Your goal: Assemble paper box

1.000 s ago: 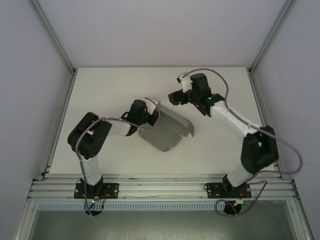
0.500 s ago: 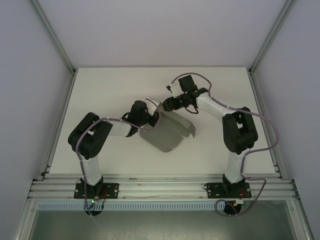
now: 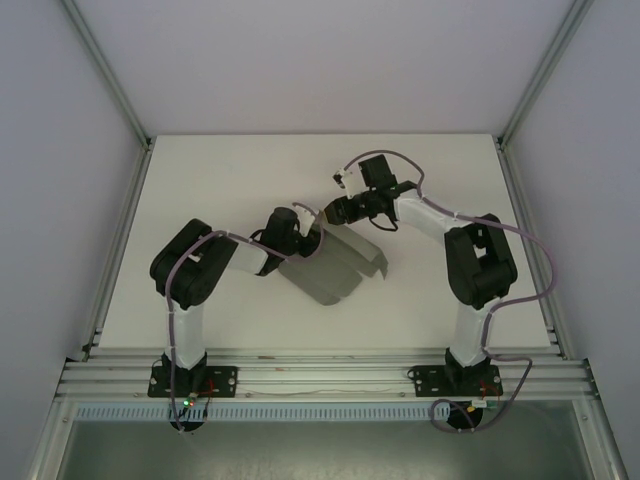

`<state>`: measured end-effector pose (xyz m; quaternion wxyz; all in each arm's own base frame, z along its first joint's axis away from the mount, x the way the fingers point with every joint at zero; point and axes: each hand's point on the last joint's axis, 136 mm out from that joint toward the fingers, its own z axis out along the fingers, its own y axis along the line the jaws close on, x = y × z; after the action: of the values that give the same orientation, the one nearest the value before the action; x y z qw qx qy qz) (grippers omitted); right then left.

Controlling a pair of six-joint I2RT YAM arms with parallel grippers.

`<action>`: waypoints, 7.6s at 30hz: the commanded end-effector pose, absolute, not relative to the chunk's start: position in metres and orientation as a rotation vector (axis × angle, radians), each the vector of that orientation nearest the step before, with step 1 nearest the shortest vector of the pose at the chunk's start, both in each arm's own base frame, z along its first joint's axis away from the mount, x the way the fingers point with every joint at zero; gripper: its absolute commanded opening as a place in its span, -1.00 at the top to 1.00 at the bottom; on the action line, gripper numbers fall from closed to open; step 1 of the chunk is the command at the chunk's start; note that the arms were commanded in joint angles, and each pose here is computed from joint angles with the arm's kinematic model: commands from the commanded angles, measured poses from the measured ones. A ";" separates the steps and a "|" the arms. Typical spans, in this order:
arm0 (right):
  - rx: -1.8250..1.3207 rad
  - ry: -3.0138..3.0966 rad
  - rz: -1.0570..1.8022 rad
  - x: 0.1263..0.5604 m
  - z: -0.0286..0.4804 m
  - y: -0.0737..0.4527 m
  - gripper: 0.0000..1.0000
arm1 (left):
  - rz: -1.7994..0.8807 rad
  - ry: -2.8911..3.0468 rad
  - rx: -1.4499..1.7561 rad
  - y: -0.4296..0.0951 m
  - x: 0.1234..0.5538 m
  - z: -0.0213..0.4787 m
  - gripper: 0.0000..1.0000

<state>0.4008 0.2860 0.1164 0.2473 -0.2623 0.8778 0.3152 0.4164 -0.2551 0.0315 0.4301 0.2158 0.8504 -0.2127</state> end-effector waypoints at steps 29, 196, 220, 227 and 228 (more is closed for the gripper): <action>-0.440 2.457 0.807 0.388 0.123 0.251 -0.26 | -0.689 2.094 0.197 -0.243 0.453 0.081 1.00; 0.049 1.853 0.105 0.407 0.196 0.184 -0.99 | -0.273 2.165 -0.134 -0.173 0.452 0.134 1.00; 0.071 2.140 0.215 0.396 0.130 0.162 -0.99 | -0.288 2.165 -0.126 -0.166 0.455 0.137 1.00; -0.019 2.070 0.368 0.403 0.151 0.189 -0.99 | -0.302 2.181 -0.114 -0.171 0.456 0.132 1.00; -0.031 2.071 0.381 0.404 0.151 0.192 -0.99 | -0.307 2.181 -0.115 -0.171 0.456 0.132 1.00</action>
<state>0.3926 0.1751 0.1282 0.4710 0.0057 0.8740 0.1195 0.4494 -0.1682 0.1137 0.4412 -0.0468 0.8890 -0.1135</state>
